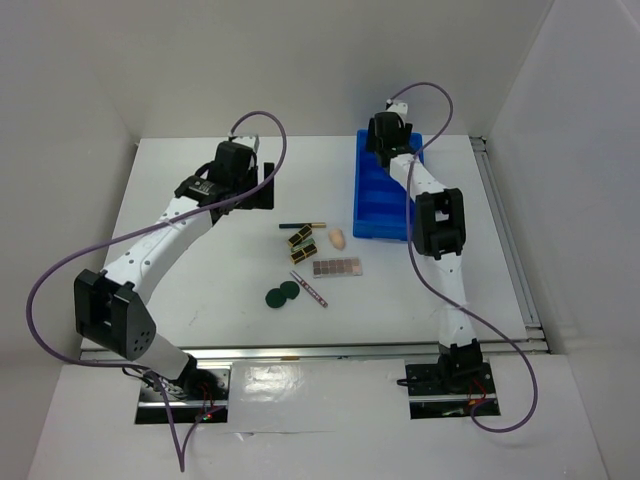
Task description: Organize the makeup
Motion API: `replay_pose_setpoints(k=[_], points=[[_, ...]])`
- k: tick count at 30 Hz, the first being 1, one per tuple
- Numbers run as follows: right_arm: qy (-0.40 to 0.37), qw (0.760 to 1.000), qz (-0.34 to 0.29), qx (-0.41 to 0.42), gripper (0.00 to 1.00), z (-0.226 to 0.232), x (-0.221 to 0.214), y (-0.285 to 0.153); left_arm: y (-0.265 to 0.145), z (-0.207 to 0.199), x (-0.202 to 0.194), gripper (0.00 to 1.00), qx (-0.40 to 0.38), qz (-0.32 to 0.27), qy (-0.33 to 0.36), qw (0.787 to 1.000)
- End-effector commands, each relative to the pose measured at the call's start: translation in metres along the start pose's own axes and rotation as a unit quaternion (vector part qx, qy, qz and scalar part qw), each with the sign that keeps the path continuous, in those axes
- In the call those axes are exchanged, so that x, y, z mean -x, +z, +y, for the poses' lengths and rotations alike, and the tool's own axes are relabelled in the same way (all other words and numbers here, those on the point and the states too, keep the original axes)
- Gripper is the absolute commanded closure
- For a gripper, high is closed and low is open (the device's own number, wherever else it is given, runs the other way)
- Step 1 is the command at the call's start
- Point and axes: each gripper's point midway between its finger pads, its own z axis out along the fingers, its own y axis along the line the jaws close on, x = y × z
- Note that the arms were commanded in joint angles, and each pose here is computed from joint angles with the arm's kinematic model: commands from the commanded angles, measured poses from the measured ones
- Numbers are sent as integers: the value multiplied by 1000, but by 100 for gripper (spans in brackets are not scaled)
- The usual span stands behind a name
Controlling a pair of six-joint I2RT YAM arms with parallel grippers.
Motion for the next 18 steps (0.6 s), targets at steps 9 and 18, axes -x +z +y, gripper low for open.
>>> replay_pose_setpoints(k=[9,18], points=[[33,996,-76,13,8,-5,98,-45,-8,-10,10,0,-20,-17,-21,999],[24,989,-1,143,43,31,106,-178,-24,-6,6,0,-20,-16,-45,999]])
